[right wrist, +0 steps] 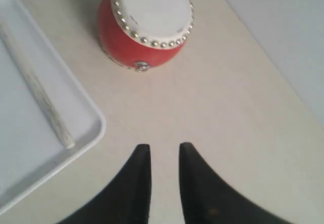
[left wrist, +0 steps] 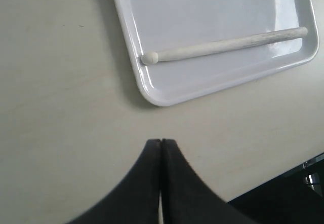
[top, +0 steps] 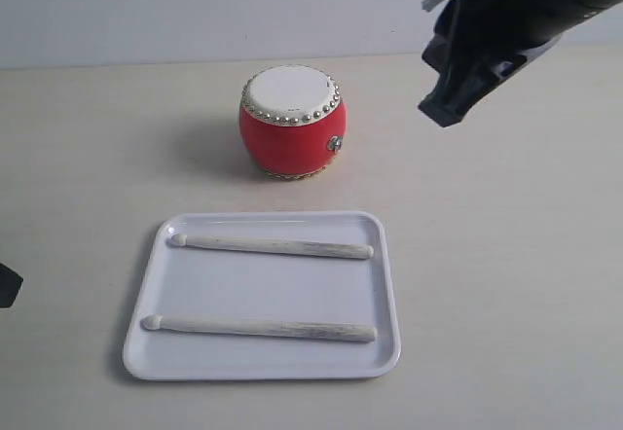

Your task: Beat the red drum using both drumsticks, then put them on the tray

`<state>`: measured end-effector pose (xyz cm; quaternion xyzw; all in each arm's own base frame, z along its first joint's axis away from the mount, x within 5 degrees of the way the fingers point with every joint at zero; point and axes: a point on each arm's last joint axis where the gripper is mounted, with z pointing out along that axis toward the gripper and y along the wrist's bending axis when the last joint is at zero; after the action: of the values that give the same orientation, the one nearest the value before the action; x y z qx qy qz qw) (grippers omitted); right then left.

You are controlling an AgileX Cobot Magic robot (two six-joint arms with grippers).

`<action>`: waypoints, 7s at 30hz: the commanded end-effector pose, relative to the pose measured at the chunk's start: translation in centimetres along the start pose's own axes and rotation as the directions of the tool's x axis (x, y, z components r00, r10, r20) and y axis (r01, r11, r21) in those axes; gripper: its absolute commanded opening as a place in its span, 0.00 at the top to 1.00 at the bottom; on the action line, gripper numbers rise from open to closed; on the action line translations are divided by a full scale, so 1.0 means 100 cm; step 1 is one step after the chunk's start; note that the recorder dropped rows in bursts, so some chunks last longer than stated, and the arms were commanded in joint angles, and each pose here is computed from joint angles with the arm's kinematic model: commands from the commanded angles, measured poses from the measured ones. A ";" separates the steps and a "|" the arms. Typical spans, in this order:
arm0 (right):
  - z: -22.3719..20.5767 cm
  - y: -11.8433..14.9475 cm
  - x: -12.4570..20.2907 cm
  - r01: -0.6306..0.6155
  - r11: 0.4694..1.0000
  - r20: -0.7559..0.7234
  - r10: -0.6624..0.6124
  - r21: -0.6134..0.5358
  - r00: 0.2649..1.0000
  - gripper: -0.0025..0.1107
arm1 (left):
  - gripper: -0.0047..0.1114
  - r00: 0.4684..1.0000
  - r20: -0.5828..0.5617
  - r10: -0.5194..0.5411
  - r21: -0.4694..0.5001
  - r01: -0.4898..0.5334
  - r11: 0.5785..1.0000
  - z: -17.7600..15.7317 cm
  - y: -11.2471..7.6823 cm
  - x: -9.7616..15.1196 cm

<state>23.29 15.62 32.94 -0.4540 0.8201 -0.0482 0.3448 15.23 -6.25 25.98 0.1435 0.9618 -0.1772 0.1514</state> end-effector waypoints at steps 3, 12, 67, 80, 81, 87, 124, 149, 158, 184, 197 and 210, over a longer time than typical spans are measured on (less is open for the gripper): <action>0.001 -0.023 0.017 -0.191 0.979 -0.009 0.192 0.066 0.981 0.80 | 0.96 1.000 0.024 0.001 0.003 -0.001 1.000 -0.002 -0.001 -0.001; 0.001 -0.022 0.017 -0.209 0.976 -0.009 0.210 0.059 0.978 0.80 | 0.96 1.000 0.023 0.009 -0.005 -0.008 1.000 -0.002 0.000 -0.001; 0.001 -0.022 0.017 -0.211 0.976 -0.007 0.212 0.059 0.977 0.80 | 0.96 0.382 0.898 0.218 -0.373 0.398 0.838 -0.037 0.032 0.121; 0.001 -0.023 0.016 -0.211 0.976 -0.003 0.211 0.059 0.977 0.80 | 0.96 0.367 0.905 0.216 -0.350 0.354 0.867 -0.023 0.037 0.120; 0.001 -0.023 0.016 -0.211 0.976 -0.003 0.211 0.059 0.977 0.80 | 0.96 0.367 0.905 0.216 -0.349 0.349 0.870 -0.023 0.037 0.120; 0.001 -0.023 0.016 -0.211 0.976 -0.003 0.211 0.059 0.977 0.80 | 0.96 0.400 0.904 0.150 -0.305 0.359 0.882 -0.004 0.044 0.124; 0.001 -0.023 0.015 -0.211 0.976 0.014 0.210 0.061 0.978 0.80 | 0.96 0.469 0.882 0.040 -0.254 0.404 0.879 0.017 0.051 0.131; 0.001 -0.023 0.015 -0.211 0.976 0.014 0.210 0.061 0.978 0.80 | 0.96 0.514 0.858 0.010 -0.258 0.414 0.873 0.021 0.052 0.134; 0.000 -0.021 0.014 -0.244 0.969 0.021 0.243 0.031 0.970 0.80 | 0.96 0.514 0.858 0.010 -0.258 0.414 0.873 0.021 0.052 0.134; -0.093 0.007 0.170 -0.703 0.661 0.561 0.488 0.263 0.668 0.80 | 0.96 0.514 0.858 0.010 -0.258 0.414 0.873 0.021 0.052 0.134; -0.049 0.071 0.242 -0.780 0.575 0.661 0.488 0.248 0.570 0.80 | 0.96 0.514 0.858 0.010 -0.258 0.414 0.873 0.021 0.052 0.134; -0.037 0.081 0.253 -0.806 0.550 0.661 0.524 0.218 0.536 0.80 | 0.96 0.514 0.858 0.010 -0.258 0.414 0.873 0.021 0.052 0.134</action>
<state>6.44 -0.19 19.45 0.0170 0.7646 0.0065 0.6442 5.26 0.66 18.03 -0.1123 0.7934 -0.0155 0.5980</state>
